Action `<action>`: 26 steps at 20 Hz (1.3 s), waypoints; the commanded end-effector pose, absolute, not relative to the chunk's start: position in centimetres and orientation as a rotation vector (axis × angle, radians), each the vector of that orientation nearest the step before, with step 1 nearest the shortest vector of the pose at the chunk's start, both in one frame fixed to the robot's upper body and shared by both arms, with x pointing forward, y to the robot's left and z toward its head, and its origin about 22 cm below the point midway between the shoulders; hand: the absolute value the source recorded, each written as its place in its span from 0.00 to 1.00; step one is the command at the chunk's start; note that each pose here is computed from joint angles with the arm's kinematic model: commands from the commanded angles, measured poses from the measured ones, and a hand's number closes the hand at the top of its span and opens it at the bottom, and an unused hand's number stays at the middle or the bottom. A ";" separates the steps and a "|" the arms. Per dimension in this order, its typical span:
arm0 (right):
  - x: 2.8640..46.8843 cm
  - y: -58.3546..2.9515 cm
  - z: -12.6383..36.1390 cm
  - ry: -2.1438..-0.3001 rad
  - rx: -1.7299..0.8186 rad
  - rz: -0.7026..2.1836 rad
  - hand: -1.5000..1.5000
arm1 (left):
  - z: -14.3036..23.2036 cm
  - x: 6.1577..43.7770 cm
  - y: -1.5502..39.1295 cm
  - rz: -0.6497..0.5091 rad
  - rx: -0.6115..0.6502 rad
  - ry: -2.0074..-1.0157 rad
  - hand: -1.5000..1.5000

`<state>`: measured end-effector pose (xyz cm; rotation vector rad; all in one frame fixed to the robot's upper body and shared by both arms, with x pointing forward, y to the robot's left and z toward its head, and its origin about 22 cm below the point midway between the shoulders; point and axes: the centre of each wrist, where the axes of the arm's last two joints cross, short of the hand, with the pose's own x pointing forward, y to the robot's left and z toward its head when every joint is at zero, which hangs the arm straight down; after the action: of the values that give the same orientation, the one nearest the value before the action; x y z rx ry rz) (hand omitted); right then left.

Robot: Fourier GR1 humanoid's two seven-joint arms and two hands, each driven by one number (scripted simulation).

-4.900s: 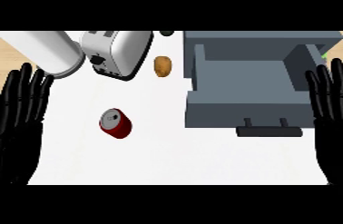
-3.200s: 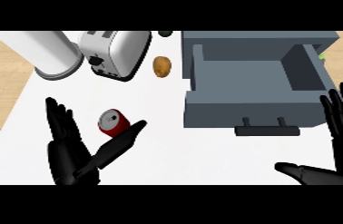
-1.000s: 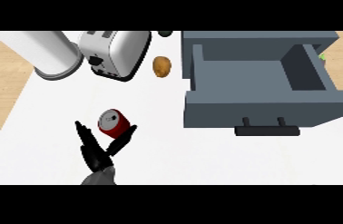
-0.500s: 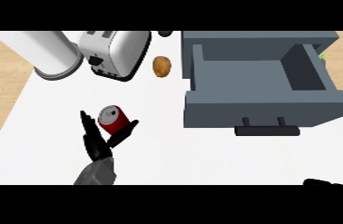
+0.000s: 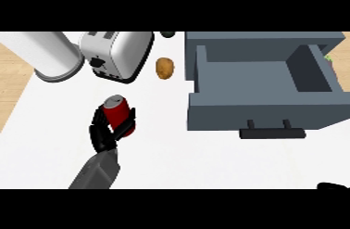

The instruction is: Pick up the can, place it into the drawer and close the drawer

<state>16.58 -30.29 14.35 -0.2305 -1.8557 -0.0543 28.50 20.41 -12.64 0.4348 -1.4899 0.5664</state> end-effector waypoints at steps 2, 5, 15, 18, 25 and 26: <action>17.5 -29.9 15.8 -1.855 -0.255 -0.082 0.00 | -11.8 29.7 20.3 0.472 0.320 -1.534 1.00; 16.2 -29.4 14.2 -1.878 -0.240 -0.046 0.00 | -11.1 30.9 21.8 0.260 0.157 -1.550 1.00; 16.3 -30.9 14.6 -1.864 -0.271 -0.044 0.00 | -7.9 34.8 22.5 0.115 -0.097 -1.623 1.00; 16.2 -31.3 15.5 -1.875 -0.280 -0.064 0.00 | -5.7 36.4 18.8 0.068 -0.112 -1.637 1.00; 16.6 -29.7 14.3 -1.869 -0.276 -0.060 0.00 | 0.8 38.9 15.3 -0.061 -0.125 -1.688 1.00; 16.5 -28.8 14.5 -1.880 -0.295 -0.088 0.00 | 1.7 38.8 13.6 -0.064 -0.144 -1.697 1.00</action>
<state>16.73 -29.68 14.34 -0.2831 -1.8738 -0.0652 38.02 16.30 -1.60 -0.1229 -1.6695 -0.0128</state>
